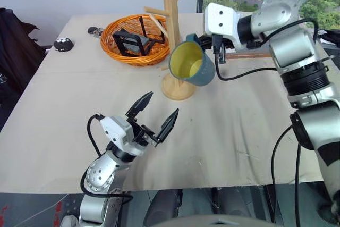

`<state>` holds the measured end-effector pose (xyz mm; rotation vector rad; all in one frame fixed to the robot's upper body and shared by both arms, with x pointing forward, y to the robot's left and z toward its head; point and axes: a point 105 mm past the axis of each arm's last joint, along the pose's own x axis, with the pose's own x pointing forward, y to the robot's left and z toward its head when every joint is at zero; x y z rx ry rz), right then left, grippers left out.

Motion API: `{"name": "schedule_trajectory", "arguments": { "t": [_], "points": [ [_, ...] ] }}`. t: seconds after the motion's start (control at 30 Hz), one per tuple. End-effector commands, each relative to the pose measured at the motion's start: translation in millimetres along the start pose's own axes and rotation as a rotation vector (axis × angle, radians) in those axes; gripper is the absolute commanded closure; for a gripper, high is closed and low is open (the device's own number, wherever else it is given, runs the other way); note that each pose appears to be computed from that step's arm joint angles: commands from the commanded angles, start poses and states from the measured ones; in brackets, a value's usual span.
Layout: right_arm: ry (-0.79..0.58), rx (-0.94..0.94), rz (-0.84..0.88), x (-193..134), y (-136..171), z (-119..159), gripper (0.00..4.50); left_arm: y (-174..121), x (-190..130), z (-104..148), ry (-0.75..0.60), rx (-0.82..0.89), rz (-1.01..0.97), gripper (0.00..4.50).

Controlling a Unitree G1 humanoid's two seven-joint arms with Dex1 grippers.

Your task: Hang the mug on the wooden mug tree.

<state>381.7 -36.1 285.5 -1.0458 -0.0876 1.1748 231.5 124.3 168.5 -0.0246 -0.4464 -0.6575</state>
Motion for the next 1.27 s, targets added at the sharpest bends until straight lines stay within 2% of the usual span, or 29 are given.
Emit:
{"name": "schedule_trajectory", "arguments": {
  "t": [0.03, 0.07, 0.13, 0.2, 0.23, 0.33, 0.57, 0.67, 0.73, 0.83, 0.9, 0.97, 1.1, 1.27],
  "points": [
    [-0.017, -0.053, -0.054, -6, -8, 13, 3.9, -2, 4, 16, -0.057, 0.005, 0.004, 0.0],
    [-0.016, -0.054, -0.055, -6, -8, 12, 3.69, -2, 5, 18, -0.069, -0.005, 0.011, 0.0],
    [-0.014, -0.051, -0.062, -6, -9, 11, 2.49, -1, 7, 21, -0.081, -0.011, 0.017, 0.0],
    [-0.012, -0.049, -0.065, -8, -10, 10, 2.01, 0, 8, 22, -0.086, -0.014, 0.017, 0.0],
    [-0.011, -0.05, -0.066, -8, -11, 9, 1.41, 0, 8, 23, -0.087, -0.015, 0.017, 0.0],
    [-0.011, -0.035, -0.086, -16, -15, 7, 0.09, 1, 8, 24, -0.089, -0.014, 0.021, 0.0],
    [-0.023, 0.135, -0.072, -57, -18, -7, 0.03, 11, 8, 33, -0.124, 0.009, 0.089, 0.0],
    [-0.037, 0.259, -0.045, -74, -4, -20, 0.03, 14, 8, 32, -0.112, 0.015, 0.099, 0.0],
    [-0.047, 0.35, -0.024, -83, 12, -30, 0.03, 14, 7, 29, -0.096, 0.014, 0.103, 0.0],
    [-0.082, 0.505, 0.039, -93, 57, -47, 0.03, 20, 3, 19, -0.024, 0.004, 0.147, 0.0],
    [-0.123, 0.588, 0.045, -94, 97, -62, 0.03, 23, -4, 1, 0.103, -0.012, 0.163, 0.0],
    [-0.198, 0.67, 0.007, -95, 123, -67, 0.03, 24, -11, -15, 0.221, -0.012, 0.167, 0.0],
    [-0.308, 0.767, -0.141, -89, 151, -71, 0.03, 19, -23, -34, 0.368, -0.027, 0.133, 0.0],
    [-0.309, 0.884, -0.317, -74, 203, -94, 0.03, 14, -42, -55, 0.513, 0.018, 0.07, 0.0]
  ]
}}
